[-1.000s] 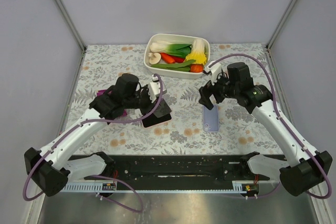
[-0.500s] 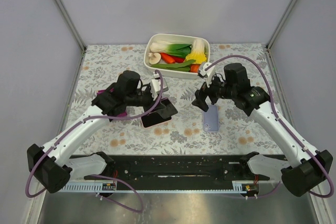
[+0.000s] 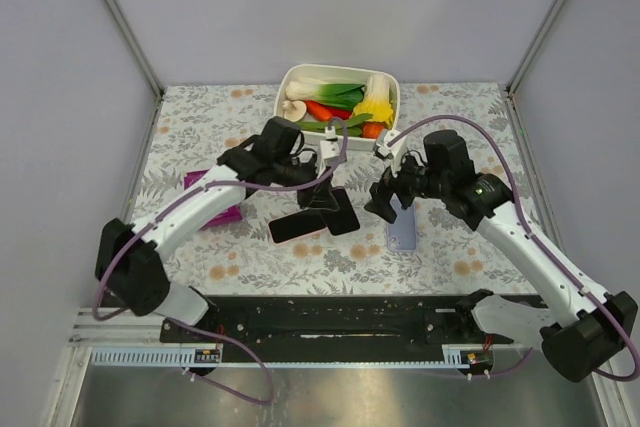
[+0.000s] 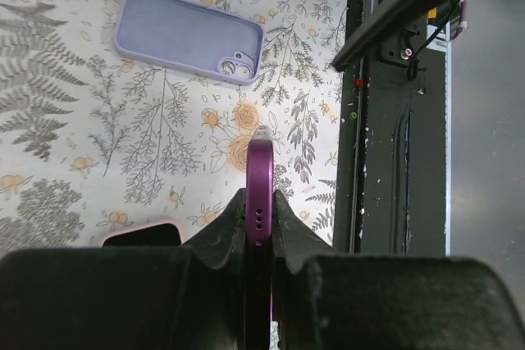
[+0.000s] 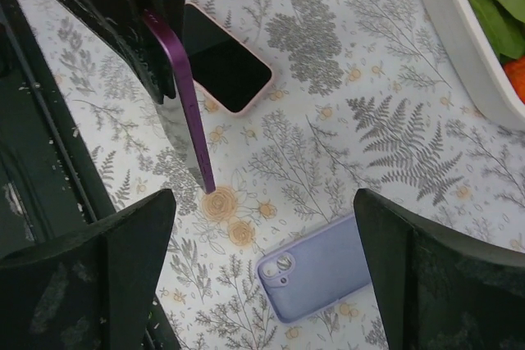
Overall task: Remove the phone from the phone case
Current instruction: Place the phone at the center of the board.
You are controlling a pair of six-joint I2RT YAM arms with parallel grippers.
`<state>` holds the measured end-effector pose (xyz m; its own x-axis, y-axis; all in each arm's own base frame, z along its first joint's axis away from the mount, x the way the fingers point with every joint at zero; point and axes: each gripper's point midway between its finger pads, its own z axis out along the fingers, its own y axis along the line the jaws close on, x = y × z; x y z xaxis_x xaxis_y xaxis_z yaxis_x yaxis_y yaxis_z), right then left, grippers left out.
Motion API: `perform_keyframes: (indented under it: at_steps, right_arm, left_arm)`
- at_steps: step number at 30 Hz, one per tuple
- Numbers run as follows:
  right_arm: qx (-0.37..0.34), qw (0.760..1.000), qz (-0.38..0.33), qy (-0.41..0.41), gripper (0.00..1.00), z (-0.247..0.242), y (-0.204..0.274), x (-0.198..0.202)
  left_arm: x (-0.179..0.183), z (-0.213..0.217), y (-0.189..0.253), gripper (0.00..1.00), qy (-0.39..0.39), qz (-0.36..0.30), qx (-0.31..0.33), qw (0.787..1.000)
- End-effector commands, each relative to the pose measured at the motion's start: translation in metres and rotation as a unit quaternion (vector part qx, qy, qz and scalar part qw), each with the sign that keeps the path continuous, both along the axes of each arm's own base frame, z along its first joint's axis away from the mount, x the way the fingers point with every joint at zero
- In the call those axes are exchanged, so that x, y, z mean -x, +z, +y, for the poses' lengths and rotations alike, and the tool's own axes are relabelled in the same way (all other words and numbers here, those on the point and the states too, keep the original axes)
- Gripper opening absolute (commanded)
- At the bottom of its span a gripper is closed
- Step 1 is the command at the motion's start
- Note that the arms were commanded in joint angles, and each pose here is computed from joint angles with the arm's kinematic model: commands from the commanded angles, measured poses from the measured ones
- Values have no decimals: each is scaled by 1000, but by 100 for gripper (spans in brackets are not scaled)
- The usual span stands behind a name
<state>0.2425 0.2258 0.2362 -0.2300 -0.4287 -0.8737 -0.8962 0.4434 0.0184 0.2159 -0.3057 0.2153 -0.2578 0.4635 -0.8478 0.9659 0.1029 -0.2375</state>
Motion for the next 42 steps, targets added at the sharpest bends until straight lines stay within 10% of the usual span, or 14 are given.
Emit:
perform_keyframes:
  at_steps: [1, 22, 42]
  right_arm:
    - [34, 995, -57, -78, 99, -29, 8, -14]
    - [41, 973, -31, -223, 98, -116, -32, -2]
    - [52, 973, -22, -226, 98, -120, -44, 3]
  left_arm:
    - [-4, -26, 14, 0, -57, 27, 41, 997]
    - [-25, -86, -100, 0, -143, 247, -60, 956]
    - [-66, -87, -156, 23, -71, 193, -148, 967]
